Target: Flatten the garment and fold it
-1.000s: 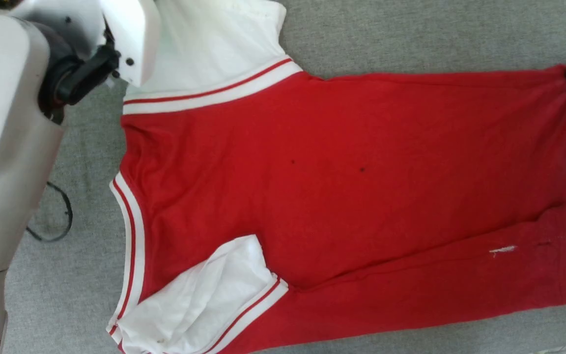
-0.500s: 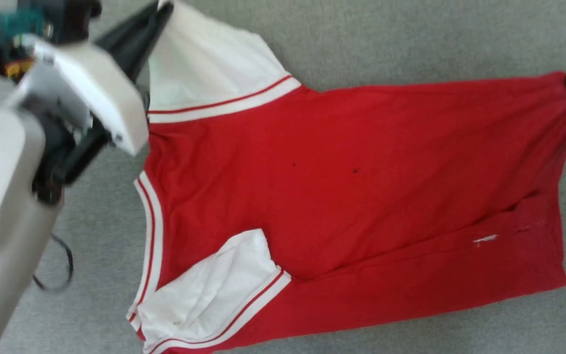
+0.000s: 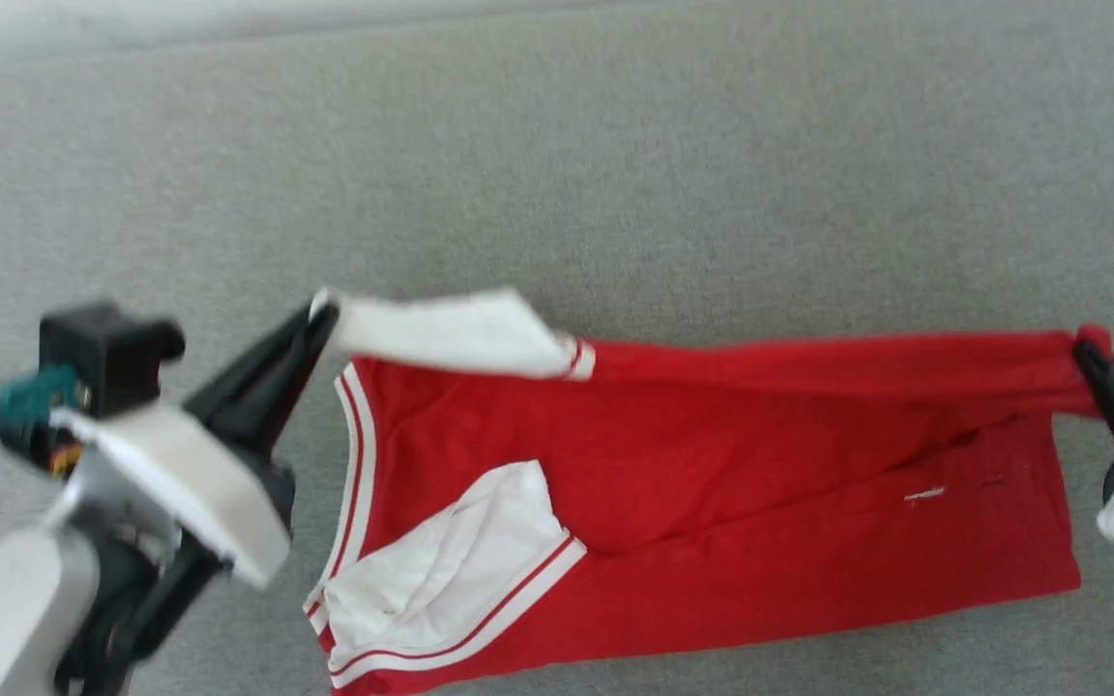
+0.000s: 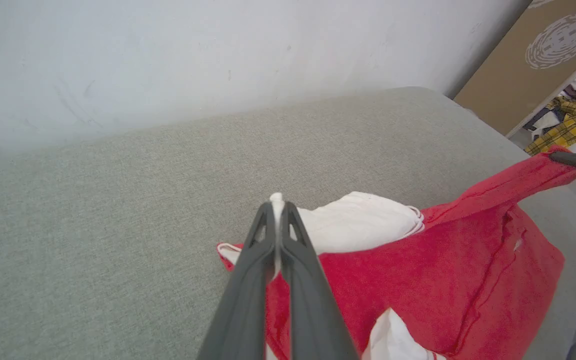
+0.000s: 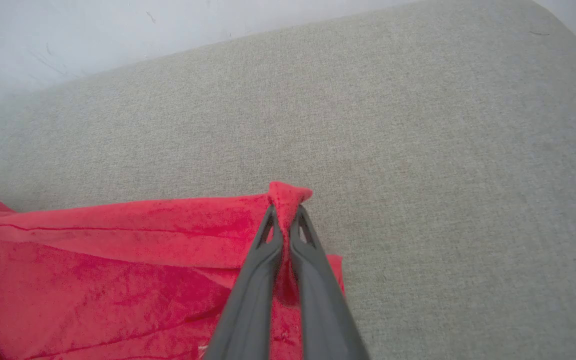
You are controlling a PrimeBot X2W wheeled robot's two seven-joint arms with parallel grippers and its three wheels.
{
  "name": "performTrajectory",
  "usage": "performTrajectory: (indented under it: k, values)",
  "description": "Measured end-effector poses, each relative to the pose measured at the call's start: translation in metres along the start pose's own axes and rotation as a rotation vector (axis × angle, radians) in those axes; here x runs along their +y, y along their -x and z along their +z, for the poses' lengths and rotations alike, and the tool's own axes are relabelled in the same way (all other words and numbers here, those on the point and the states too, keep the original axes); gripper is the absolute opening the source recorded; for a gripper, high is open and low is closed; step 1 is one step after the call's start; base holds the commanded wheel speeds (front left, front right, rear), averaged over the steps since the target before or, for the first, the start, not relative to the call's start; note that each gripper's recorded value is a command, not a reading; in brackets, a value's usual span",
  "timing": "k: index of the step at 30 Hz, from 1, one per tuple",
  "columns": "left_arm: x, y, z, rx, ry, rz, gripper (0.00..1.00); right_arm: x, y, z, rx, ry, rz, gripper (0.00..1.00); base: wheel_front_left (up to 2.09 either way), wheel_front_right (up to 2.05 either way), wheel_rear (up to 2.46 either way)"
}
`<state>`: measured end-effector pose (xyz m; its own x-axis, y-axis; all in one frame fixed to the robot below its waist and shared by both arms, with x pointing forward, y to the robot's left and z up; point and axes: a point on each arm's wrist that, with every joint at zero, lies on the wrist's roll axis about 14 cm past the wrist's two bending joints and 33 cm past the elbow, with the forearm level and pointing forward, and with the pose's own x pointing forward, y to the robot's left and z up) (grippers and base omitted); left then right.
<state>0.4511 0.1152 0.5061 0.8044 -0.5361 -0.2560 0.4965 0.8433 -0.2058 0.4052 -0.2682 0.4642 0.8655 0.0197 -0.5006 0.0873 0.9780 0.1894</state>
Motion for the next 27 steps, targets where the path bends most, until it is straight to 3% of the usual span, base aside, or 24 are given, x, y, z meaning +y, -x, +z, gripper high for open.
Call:
performTrajectory:
  k: [11,25,26,27]
  values:
    - [-0.022,0.065,-0.039,0.129,0.152,0.041,0.0,0.002,0.033,-0.045,0.124,-0.068,0.022,0.0,0.0,0.0,0.0]
    - [-0.012,0.056,-0.131,0.422,0.267,0.079,0.0,0.001,0.006,-0.093,0.318,-0.02,-0.013,0.0,0.0,0.0,0.0]
    - [-0.011,0.053,-0.134,0.427,0.267,0.081,0.16,0.0,0.004,-0.095,0.325,-0.019,-0.015,0.0,0.0,0.0,0.0]
    - [-0.01,0.049,-0.135,0.426,0.271,0.08,0.44,-0.001,0.002,-0.097,0.329,-0.023,-0.018,0.0,0.0,0.0,0.0]
